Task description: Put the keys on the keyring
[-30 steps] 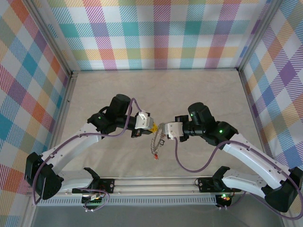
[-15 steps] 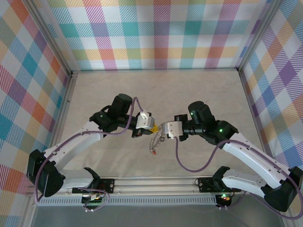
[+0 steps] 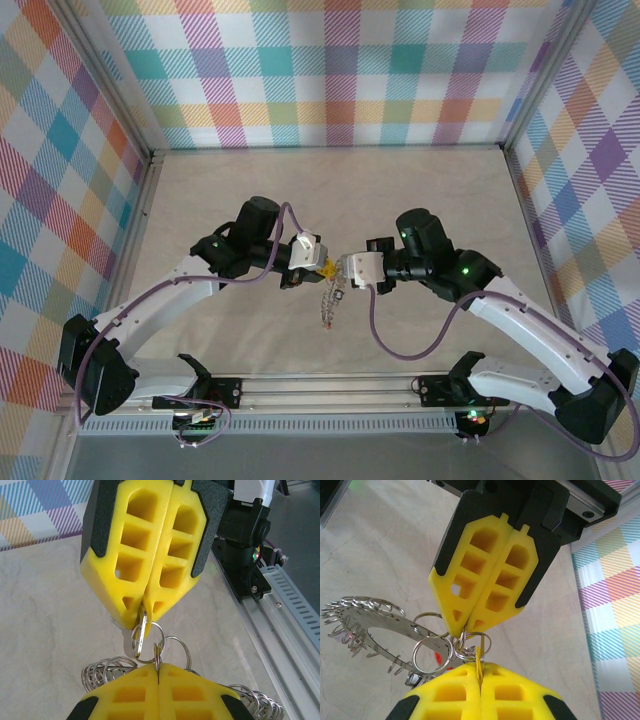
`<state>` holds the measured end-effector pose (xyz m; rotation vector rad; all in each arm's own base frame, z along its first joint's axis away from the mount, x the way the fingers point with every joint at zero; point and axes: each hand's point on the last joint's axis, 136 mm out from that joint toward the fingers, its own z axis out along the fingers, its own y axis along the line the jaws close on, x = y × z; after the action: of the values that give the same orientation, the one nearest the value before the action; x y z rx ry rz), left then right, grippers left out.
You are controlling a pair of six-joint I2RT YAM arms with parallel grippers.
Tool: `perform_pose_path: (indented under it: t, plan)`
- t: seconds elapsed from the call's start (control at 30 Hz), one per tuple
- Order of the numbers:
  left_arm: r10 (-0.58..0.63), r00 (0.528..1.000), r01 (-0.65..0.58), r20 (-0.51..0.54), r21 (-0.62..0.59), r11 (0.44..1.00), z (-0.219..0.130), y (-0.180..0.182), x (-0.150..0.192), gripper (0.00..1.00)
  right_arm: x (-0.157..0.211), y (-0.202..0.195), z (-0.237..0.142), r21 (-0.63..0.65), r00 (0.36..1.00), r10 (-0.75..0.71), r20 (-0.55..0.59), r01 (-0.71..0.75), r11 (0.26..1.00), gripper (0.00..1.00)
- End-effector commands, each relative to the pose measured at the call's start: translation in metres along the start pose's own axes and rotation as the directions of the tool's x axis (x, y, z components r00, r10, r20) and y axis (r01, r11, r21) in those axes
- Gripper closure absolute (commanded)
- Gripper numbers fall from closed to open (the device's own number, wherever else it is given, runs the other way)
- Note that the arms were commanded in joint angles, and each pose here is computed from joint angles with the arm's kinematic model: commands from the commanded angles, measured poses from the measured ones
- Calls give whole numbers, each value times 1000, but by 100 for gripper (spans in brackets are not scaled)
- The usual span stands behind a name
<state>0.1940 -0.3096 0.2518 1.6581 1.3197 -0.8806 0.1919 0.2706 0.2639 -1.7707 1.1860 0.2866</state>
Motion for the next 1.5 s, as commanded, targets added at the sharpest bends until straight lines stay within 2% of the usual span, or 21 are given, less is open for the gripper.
perform_pose_path:
  t: [0.0, 0.07, 0.13, 0.17, 0.4, 0.53, 0.57, 0.67, 0.77, 0.8, 0.87, 0.9, 0.97, 1.03, 1.07, 1.1, 1.13, 1.2, 1.33, 1.37, 1.47]
  plan:
    - [-21, 1000, 21, 14, 7, 1000, 2, 0, 0, 100, -27, -23, -13, 67, 995, -59, 76, 54, 996, 100]
    - [-40, 999, 40, 6, -12, 999, 4, 5, 2, 98, -24, -23, -12, 61, 995, -82, 51, 78, 995, 100]
    - [-60, 998, 60, 1, -34, 998, 4, 9, 3, 82, -15, -21, -9, 40, 994, -111, 6, 111, 993, 100]
    - [-65, 998, 65, -2, -38, 997, 4, 10, 5, 78, -12, -20, -9, 31, 992, -128, -14, 128, 991, 100]
    - [-100, 995, 99, 0, -147, 984, -5, 19, 11, 55, -6, -28, -15, 66, 941, -325, -96, 332, 941, 100]
    - [-147, 989, 146, 15, -236, 961, -17, 26, 16, 44, -2, -38, -16, 76, 861, -481, -165, 497, 864, 100]
    - [-160, 987, 161, 25, -272, 949, -21, 30, 17, 34, -1, -41, -16, 80, 835, -517, -188, 538, 839, 100]
    - [-217, 976, 211, 22, -344, 915, -37, 37, 24, 33, 2, -51, -15, 95, 736, -632, -242, 667, 739, 100]
    - [-302, 952, 290, 42, -432, 854, -59, 46, 36, 30, 2, -62, -12, 96, 637, -715, -287, 762, 640, 100]
    - [-337, 939, 323, 60, -483, 814, -67, 54, 42, 25, 0, -66, -12, 95, 629, -721, -292, 769, 632, 100]
    - [-395, 913, 376, 103, -588, 716, -88, 68, 55, 1, -3, -73, -13, 91, 621, -724, -300, 774, 627, 100]
    - [-431, 893, 404, 130, -653, 641, -101, 76, 64, 0, -4, -77, -12, 89, 613, -729, -306, 780, 619, 100]
    - [-510, 833, 455, 215, -790, 411, -136, 91, 92, 0, -6, -84, -12, 90, 607, -731, -311, 785, 613, 100]
    - [-544, 766, 476, 343, -871, 122, -180, 96, 124, 0, -8, -88, -11, 91, 623, -720, -305, 772, 630, 100]
    - [-543, 742, 486, 394, -873, 30, -195, 94, 134, 0, -8, -89, -9, 89, 632, -715, -300, 765, 638, 100]
    - [-539, 718, 502, 440, -864, -36, -207, 91, 142, 0, -7, -90, -6, 90, 641, -709, -293, 757, 648, 100]
    - [-540, 700, 518, 467, -853, -65, -215, 87, 147, 0, -7, -90, -2, 90, 651, -703, -286, 749, 656, 100]
    - [-555, 676, 533, 485, -842, -86, -218, 82, 155, 0, -4, -90, 3, 80, 671, -688, -277, 730, 679, 100]
    - [-588, 636, 523, 501, -839, -150, -224, 77, 172, 0, -7, -89, 15, 100, 756, -614, -228, 646, 757, 100]
    - [-590, 630, 512, 505, -841, -173, -227, 76, 174, 0, -8, -90, 19, 111, 782, -587, -212, 616, 780, 100]
    - [-547, 630, 474, 551, -831, -291, -248, 69, 181, 0, -16, -91, 33, 121, 880, -456, -130, 471, 874, 100]
